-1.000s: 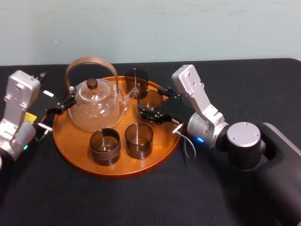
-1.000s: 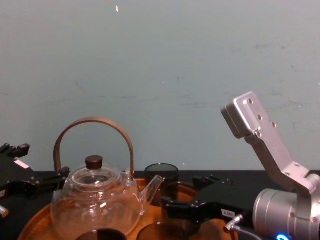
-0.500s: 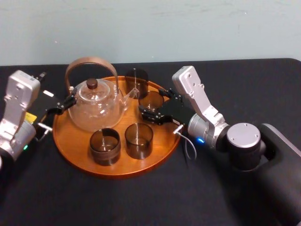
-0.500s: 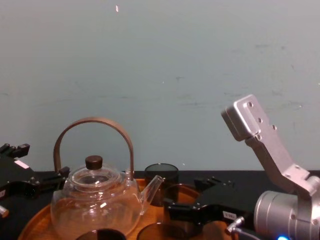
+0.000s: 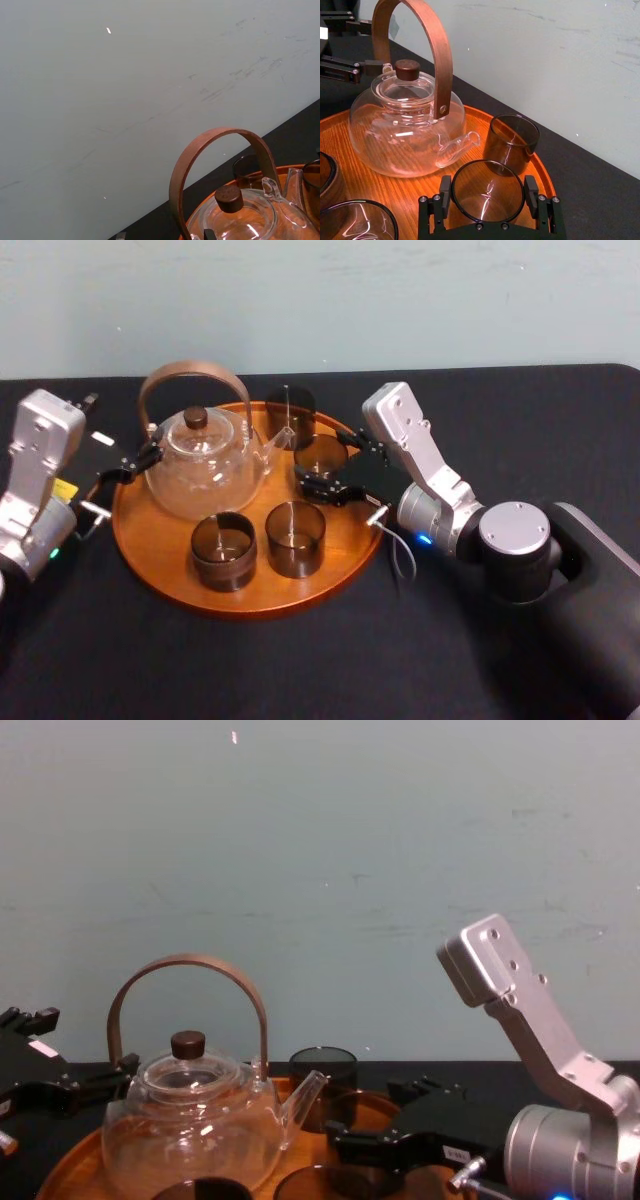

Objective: Pick up the glass from the table and place it on the tray.

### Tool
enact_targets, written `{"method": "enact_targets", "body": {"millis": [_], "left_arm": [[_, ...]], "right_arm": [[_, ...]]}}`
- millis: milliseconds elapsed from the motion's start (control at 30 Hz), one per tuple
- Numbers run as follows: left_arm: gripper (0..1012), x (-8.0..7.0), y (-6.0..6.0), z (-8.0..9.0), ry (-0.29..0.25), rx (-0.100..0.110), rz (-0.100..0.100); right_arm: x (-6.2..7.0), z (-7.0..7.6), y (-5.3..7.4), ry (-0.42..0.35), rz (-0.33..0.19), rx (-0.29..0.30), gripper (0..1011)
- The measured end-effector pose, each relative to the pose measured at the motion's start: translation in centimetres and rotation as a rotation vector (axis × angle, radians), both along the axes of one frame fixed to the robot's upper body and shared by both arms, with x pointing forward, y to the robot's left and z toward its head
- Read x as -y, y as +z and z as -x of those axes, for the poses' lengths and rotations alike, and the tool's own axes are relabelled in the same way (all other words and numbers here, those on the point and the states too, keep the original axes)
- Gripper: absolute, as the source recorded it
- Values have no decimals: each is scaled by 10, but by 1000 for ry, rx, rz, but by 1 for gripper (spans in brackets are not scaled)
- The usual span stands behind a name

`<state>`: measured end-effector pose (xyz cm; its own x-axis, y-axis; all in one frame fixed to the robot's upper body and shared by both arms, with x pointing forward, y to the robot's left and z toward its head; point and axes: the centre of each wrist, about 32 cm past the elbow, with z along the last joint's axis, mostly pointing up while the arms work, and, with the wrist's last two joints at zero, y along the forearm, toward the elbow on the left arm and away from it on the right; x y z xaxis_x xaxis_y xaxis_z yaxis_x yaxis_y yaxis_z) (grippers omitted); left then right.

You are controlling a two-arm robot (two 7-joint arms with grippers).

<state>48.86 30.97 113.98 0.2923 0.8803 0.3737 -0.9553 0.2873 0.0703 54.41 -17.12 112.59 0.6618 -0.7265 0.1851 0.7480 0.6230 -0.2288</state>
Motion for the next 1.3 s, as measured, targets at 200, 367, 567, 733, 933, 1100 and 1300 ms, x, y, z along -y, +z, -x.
{"method": "enact_targets", "body": {"millis": [200, 367, 567, 733, 933, 1100, 1300], "left_arm": [[1010, 0, 0, 0, 0, 0, 0], [1010, 0, 0, 0, 0, 0, 0], [1009, 0, 0, 0, 0, 0, 0], [1009, 0, 0, 0, 0, 0, 0], [1009, 0, 0, 0, 0, 0, 0], [1009, 0, 0, 0, 0, 0, 0], [1009, 0, 0, 0, 0, 0, 0]], "right_arm": [[0, 0, 0, 0, 0, 0, 898], [0, 0, 0, 0, 0, 1, 898], [0, 0, 0, 0, 0, 1, 969], [0, 0, 1, 0, 0, 1, 1002], [1, 0, 1, 0, -9, -2, 1002], [5, 2, 1, -5, -22, -6, 1002], [10, 7, 4, -12, -32, -6, 1002]]}}
